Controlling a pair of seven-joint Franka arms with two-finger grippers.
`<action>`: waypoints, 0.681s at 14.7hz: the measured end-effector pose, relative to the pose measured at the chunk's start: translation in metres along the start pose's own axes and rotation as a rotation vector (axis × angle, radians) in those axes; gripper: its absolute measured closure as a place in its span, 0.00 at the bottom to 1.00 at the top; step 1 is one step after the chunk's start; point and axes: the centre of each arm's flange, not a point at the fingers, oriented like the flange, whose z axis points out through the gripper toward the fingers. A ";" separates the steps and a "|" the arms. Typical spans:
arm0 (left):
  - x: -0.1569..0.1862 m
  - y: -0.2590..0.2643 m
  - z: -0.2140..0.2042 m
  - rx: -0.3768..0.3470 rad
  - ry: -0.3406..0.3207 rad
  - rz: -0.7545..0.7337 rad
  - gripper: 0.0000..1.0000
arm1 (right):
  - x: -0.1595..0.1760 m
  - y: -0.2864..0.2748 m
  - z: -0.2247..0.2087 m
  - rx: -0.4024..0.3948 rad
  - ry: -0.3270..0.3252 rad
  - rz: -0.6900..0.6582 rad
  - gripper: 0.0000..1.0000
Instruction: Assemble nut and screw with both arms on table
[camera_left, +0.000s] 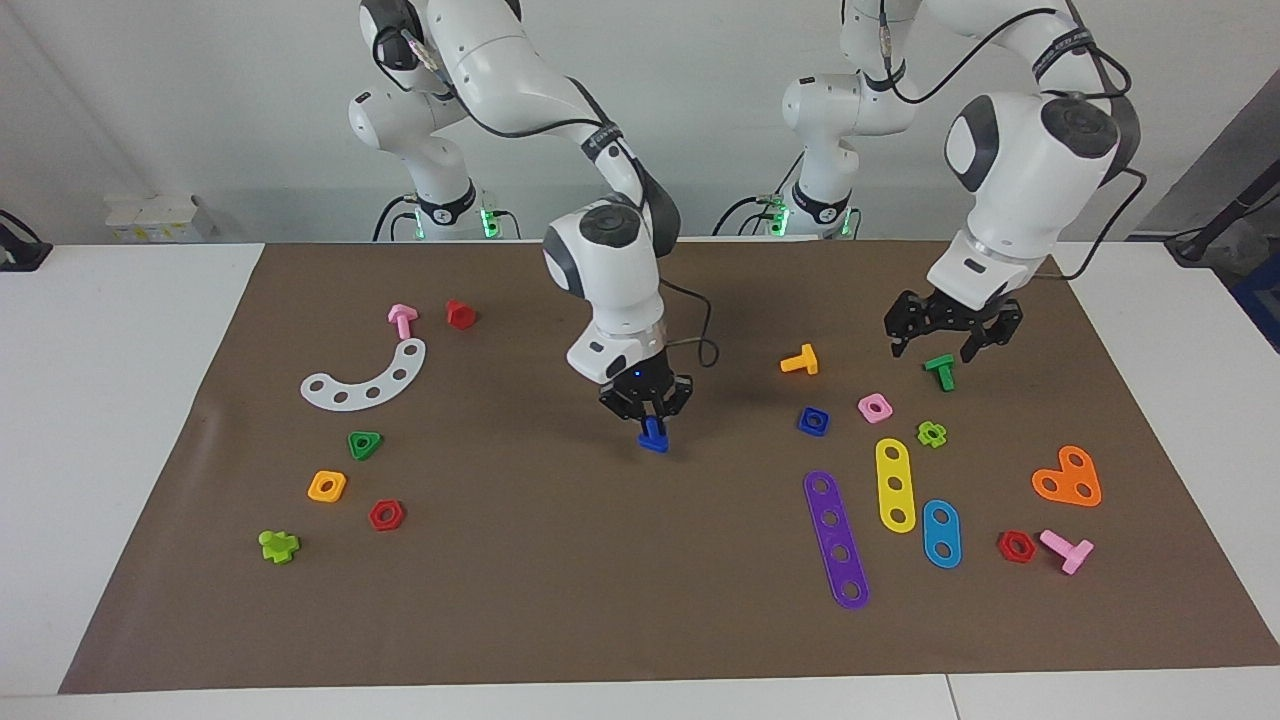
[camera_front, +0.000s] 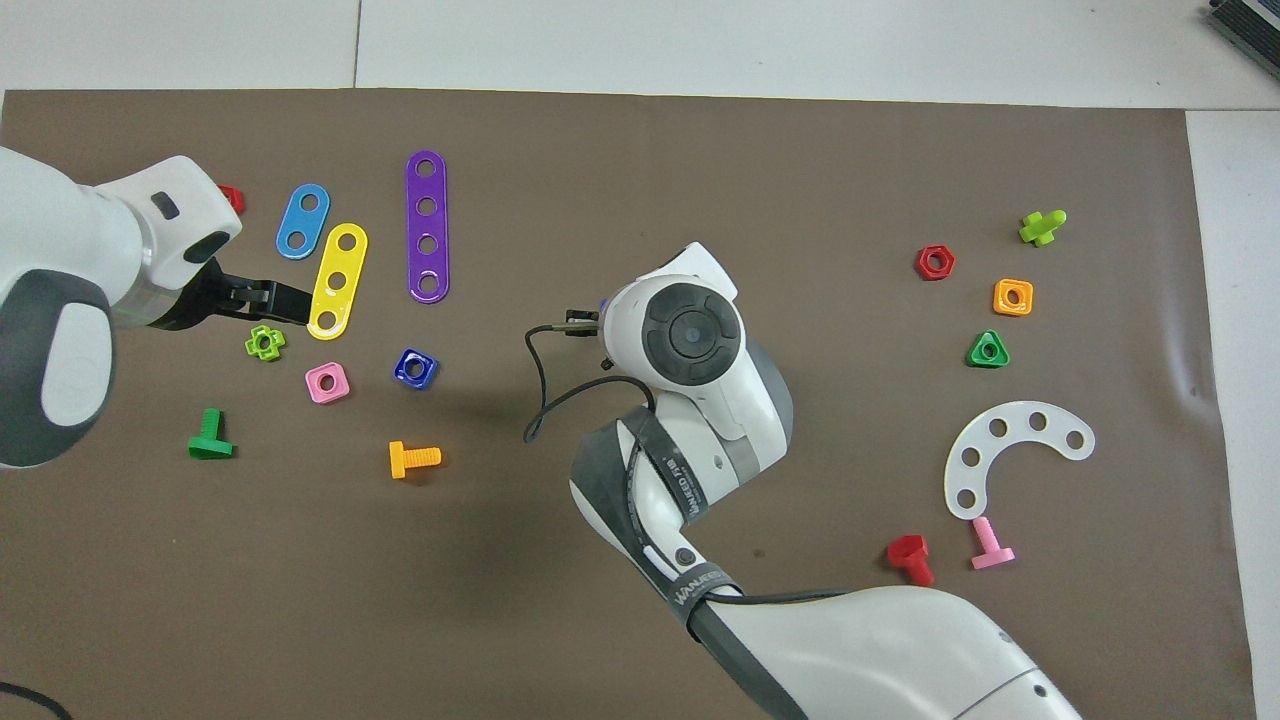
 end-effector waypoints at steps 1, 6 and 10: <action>-0.001 0.003 0.010 0.000 0.004 0.001 0.00 | -0.001 -0.004 0.007 0.007 0.010 0.005 0.81; -0.008 0.012 0.051 0.001 0.058 0.016 0.00 | -0.014 -0.015 0.026 0.006 0.006 0.015 0.81; -0.009 0.037 0.070 -0.003 0.065 0.058 0.00 | -0.015 -0.014 0.031 0.005 0.009 0.027 0.76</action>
